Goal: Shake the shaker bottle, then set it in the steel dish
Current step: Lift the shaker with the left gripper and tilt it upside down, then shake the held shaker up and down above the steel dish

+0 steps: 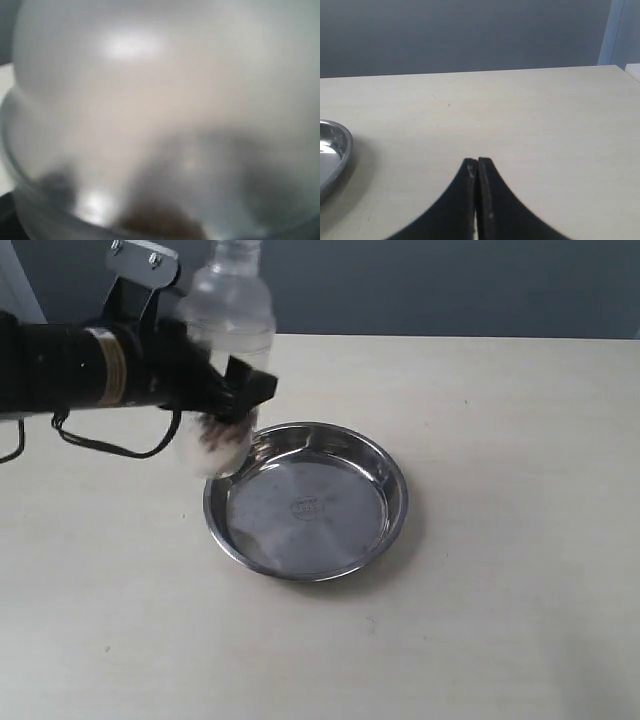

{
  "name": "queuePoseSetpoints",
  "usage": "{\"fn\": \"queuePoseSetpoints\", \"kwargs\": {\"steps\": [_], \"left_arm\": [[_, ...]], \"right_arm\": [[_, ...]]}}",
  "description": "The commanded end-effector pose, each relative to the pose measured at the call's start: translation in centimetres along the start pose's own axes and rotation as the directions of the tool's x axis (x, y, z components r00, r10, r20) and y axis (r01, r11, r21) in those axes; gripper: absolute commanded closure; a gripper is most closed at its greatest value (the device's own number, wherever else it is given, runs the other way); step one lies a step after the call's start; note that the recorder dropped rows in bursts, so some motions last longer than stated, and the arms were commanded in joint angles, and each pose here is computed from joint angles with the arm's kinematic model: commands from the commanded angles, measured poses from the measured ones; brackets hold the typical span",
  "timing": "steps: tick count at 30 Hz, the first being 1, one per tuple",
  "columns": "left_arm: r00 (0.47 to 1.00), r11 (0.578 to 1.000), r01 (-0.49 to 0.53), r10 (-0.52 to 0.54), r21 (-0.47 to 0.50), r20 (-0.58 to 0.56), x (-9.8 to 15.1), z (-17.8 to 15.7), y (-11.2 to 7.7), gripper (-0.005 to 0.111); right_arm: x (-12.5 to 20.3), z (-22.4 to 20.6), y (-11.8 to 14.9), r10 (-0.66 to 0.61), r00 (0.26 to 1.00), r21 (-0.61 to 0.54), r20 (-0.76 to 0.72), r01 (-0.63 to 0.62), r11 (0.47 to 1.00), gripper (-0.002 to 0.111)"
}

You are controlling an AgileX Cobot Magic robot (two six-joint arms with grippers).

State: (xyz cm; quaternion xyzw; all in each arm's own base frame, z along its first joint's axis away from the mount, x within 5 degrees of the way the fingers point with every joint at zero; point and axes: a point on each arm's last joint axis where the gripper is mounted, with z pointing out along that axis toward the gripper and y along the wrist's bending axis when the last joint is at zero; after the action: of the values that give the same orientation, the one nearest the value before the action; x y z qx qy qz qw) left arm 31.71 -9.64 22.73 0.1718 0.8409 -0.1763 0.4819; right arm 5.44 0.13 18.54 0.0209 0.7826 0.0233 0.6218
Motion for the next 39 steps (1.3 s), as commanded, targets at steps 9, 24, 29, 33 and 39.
{"fn": "queuePoseSetpoints", "kwargs": {"steps": [9,24,29,33,39], "left_arm": [[0.999,0.995,-0.01,0.013,-0.099,0.037,1.1,-0.7,-3.0,0.106],[0.996,0.996,0.083,-0.083,0.036,0.016,1.9,0.3,-4.9,0.106],[0.946,0.967,-0.048,-0.037,0.251,0.323,-3.7,-3.9,-7.6,0.106],[0.944,0.987,-0.107,0.062,0.123,0.324,-5.6,-5.1,-7.4,0.106],[0.993,0.965,0.001,-0.032,0.261,0.117,2.7,0.4,-7.5,0.106]], "right_arm": [[0.0,0.0,0.0,-0.001,1.0,0.0,0.011,0.001,1.0,0.109],[0.0,0.0,0.0,-0.001,1.0,0.0,0.011,0.001,1.0,0.109],[0.0,0.0,0.0,-0.001,1.0,0.0,0.011,0.001,1.0,0.109],[0.0,0.0,0.0,-0.001,1.0,0.0,0.011,0.001,1.0,0.109],[0.0,0.0,0.0,-0.001,1.0,0.0,0.011,0.001,1.0,0.109]]}}
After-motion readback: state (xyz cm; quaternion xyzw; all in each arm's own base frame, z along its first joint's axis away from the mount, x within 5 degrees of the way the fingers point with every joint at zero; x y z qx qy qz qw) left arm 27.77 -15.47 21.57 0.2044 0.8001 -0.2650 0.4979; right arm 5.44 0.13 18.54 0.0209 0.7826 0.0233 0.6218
